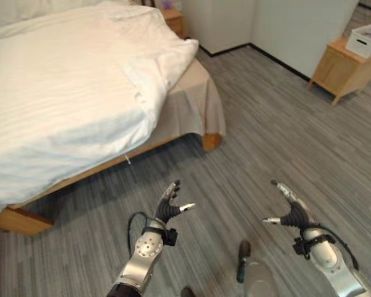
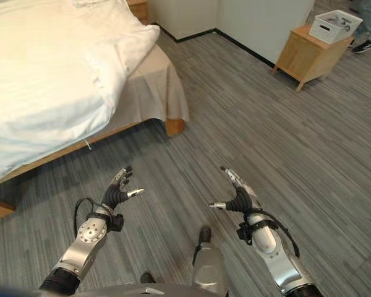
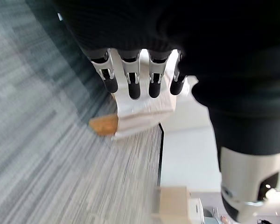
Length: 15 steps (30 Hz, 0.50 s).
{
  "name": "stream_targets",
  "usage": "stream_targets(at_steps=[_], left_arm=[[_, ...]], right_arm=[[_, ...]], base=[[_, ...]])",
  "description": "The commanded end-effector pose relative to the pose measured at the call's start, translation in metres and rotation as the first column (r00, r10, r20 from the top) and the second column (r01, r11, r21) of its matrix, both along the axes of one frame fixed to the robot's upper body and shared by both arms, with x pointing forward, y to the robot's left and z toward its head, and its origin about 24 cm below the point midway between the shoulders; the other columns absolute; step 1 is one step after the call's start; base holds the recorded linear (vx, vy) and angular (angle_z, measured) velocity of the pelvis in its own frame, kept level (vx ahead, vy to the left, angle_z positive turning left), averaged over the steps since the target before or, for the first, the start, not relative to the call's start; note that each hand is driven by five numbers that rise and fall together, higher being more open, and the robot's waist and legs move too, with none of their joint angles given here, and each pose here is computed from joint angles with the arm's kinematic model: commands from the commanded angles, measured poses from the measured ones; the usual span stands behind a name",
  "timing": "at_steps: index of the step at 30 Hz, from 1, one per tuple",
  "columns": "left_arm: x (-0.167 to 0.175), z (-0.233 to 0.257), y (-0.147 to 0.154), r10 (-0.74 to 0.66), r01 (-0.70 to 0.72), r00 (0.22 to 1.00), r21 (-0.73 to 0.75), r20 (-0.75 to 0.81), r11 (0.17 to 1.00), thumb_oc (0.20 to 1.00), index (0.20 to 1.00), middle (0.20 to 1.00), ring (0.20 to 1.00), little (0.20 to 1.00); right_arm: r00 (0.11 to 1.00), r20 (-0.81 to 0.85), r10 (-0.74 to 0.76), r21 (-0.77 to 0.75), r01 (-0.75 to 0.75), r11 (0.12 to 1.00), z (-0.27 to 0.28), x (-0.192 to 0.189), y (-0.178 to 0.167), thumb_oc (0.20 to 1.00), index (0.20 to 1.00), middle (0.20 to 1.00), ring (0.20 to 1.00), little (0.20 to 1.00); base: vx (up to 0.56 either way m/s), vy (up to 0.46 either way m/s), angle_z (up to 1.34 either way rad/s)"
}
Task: Making the bed.
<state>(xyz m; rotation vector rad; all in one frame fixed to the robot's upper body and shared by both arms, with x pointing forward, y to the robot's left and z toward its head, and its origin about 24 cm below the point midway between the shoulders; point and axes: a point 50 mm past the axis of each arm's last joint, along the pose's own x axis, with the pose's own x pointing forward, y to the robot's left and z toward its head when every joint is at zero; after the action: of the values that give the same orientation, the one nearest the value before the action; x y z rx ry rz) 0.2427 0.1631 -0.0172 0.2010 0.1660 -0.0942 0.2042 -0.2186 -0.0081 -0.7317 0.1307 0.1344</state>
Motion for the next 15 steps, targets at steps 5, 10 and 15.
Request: stream_targets(at_steps=[5, 10, 15], left_arm=[[0.012, 0.020, -0.033, -0.059, 0.072, 0.993, -0.133, 0.104, 0.989, 1.000, 1.000, 1.000, 1.000, 1.000], [0.009, 0.018, -0.037, -0.053, 0.068, 0.995, -0.178, 0.086, 0.982, 1.000, 1.000, 1.000, 1.000, 1.000], [-0.002, 0.010, -0.037, -0.050, 0.059, 0.997, -0.176, 0.054, 0.983, 1.000, 1.000, 1.000, 1.000, 1.000]], right_arm=[[0.997, 0.073, 0.005, -0.029, -0.003, 1.000, 0.017, 0.005, -0.015, 1.000, 1.000, 1.000, 1.000, 1.000], [0.996, 0.092, 0.019, -0.081, -0.012, 0.997, 0.026, 0.013, -0.021, 1.000, 1.000, 1.000, 1.000, 1.000], [0.998, 0.057, 0.013, -0.111, -0.007, 0.994, 0.019, 0.012, -0.024, 1.000, 1.000, 1.000, 1.000, 1.000]], base=[[0.20, -0.286, 0.49], [0.27, -0.288, -0.26], [0.36, 0.048, -0.49]])
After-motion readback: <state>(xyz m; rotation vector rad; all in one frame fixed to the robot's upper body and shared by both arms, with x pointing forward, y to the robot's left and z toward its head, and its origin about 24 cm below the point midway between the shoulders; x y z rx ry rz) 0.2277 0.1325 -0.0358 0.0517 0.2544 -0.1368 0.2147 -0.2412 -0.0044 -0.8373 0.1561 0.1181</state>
